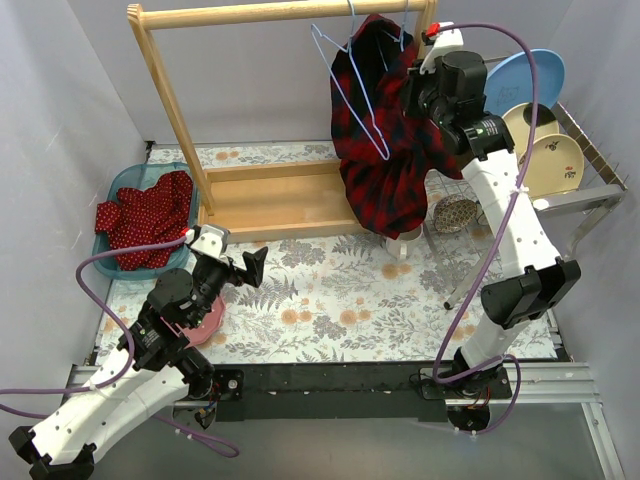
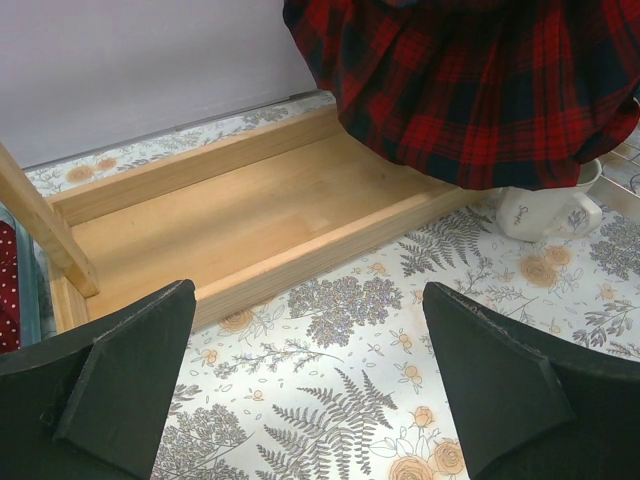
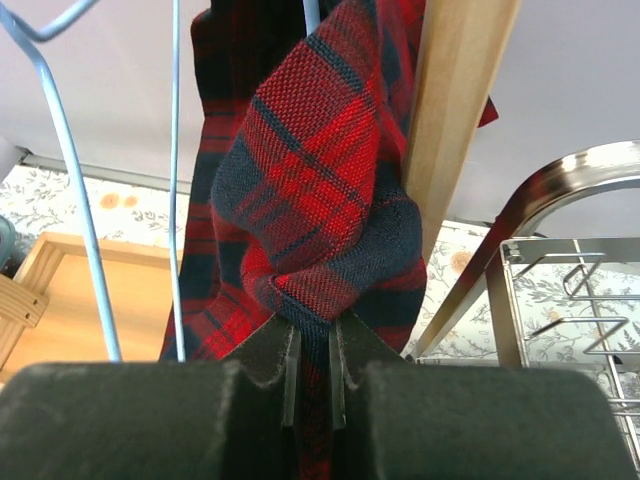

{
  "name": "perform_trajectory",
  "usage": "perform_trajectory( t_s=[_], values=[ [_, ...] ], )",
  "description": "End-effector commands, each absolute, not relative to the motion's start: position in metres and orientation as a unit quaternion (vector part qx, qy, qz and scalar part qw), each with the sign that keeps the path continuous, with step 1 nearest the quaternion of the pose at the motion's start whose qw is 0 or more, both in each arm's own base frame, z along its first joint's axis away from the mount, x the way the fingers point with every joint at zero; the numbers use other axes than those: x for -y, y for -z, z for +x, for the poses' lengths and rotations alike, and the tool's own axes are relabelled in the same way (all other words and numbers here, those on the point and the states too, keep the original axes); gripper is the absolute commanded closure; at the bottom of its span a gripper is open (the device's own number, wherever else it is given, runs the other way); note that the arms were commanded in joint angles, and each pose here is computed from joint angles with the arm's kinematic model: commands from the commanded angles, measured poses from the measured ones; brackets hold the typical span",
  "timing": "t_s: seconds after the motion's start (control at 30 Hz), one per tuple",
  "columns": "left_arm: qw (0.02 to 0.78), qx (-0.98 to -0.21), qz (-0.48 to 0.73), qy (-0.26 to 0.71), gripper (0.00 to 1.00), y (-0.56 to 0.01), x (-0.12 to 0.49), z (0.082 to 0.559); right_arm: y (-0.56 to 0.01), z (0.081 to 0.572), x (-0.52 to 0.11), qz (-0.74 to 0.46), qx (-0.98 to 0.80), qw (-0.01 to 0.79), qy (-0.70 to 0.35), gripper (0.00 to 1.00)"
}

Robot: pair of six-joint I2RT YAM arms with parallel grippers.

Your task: Place the skirt on the hanger

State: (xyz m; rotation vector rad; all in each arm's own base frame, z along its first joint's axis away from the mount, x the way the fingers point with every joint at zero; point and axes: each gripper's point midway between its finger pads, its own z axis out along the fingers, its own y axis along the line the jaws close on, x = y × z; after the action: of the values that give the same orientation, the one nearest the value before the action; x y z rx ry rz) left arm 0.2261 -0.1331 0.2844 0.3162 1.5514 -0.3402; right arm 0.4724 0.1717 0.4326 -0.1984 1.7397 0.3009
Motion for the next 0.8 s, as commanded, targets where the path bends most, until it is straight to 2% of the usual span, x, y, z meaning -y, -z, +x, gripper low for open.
perform_trajectory(
  t_s=[0.0, 0.3, 0.43, 0.53, 0.63, 0.77],
  values=[
    [0.69, -0.694, 0.138, 0.153, 0.02, -0.282, 0.134, 0.228, -0.508, 0.469, -0.167, -0.077, -0.674, 0.718, -0.155, 0.99],
    [0.687, -0.696, 0.142, 0.154, 0.02, -0.279, 0.136, 0.228, -0.491, 0.458, -0.165, -0.084, -0.687, 0.703, -0.163, 0.97],
    [0.686, -0.696, 0.142, 0.156, 0.02, -0.279, 0.137, 0.228, -0.493, 0.447, -0.162, -0.087, -0.685, 0.704, -0.166, 0.88],
    [0.686, -0.697, 0.142, 0.156, 0.02, -0.279, 0.137, 0.228, -0.497, 0.438, -0.161, -0.09, -0.681, 0.707, -0.167, 0.73],
    [0.684, -0.698, 0.143, 0.156, 0.02, -0.278, 0.137, 0.228, -0.505, 0.428, -0.159, -0.095, -0.675, 0.712, -0.17, 0.64],
    [0.684, -0.698, 0.143, 0.157, 0.02, -0.278, 0.138, 0.229, -0.505, 0.418, -0.157, -0.098, -0.674, 0.712, -0.173, 0.6]
  ],
)
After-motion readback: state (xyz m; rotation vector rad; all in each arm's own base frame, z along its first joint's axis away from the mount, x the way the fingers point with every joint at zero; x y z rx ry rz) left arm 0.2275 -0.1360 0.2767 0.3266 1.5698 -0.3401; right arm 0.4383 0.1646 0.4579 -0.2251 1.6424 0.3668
